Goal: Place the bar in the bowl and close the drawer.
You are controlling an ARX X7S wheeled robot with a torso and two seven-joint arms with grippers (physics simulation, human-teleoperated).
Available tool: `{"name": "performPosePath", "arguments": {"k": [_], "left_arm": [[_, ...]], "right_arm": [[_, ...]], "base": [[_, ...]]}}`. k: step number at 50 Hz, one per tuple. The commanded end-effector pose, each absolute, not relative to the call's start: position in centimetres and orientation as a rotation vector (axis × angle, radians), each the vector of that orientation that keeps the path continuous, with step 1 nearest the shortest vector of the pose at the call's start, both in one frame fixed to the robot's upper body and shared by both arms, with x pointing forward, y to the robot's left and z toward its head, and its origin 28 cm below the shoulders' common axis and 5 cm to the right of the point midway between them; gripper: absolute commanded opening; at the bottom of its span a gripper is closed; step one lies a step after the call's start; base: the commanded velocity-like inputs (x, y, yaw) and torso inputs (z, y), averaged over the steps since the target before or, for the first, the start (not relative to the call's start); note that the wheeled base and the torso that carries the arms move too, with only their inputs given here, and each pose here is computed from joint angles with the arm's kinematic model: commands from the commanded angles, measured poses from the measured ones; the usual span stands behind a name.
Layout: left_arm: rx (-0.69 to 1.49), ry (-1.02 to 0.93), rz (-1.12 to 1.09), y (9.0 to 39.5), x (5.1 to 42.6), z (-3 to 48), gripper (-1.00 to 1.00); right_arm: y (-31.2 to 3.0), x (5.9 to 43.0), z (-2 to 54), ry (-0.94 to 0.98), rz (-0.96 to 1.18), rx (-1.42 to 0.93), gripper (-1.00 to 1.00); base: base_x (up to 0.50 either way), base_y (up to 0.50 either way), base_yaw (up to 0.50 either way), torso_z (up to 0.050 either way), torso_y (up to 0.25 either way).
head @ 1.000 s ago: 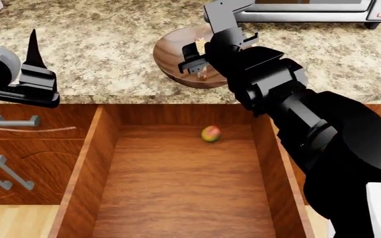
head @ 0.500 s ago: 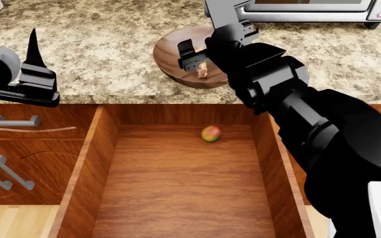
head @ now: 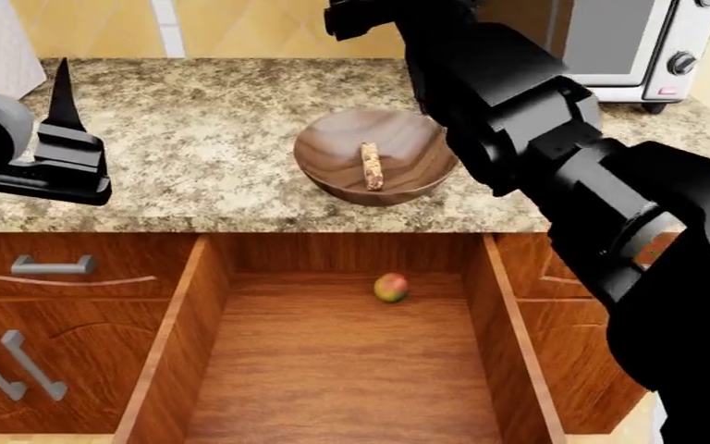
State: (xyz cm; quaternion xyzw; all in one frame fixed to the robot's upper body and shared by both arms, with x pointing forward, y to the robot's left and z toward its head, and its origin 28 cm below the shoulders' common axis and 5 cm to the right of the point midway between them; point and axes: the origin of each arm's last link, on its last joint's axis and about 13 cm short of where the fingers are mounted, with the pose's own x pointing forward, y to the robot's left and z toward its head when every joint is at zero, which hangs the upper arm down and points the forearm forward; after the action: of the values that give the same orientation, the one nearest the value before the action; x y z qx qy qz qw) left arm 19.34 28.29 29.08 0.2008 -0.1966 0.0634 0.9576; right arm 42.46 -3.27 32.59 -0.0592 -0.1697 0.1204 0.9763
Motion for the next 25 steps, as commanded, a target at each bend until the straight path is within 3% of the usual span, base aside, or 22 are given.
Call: {"name": "performPosePath", "arguments": {"k": [1,12,25], "left_arm": [[0.395,-0.392,0.126,28.3,19.3,28.9,1.00],[0.381,-0.391,0.120,28.2,19.1,28.1,1.00],[0.376,-0.411,0.108,27.7,18.3,27.3,1.00]], "right_arm": [[-4.8,37.9,33.4,-0.433,0.202,-0.044,1.00],[-8.3,29.8,30.4,-0.444,0.166,-0.054,1.00],[-10.3,22.9,28.6,-0.504,0.139,-0.075,1.00]], "base": [[0.00,0.00,0.00,0.000,0.250],[0.00,0.00,0.00,0.000,0.250],[0.00,0.00,0.00,0.000,0.250]]}}
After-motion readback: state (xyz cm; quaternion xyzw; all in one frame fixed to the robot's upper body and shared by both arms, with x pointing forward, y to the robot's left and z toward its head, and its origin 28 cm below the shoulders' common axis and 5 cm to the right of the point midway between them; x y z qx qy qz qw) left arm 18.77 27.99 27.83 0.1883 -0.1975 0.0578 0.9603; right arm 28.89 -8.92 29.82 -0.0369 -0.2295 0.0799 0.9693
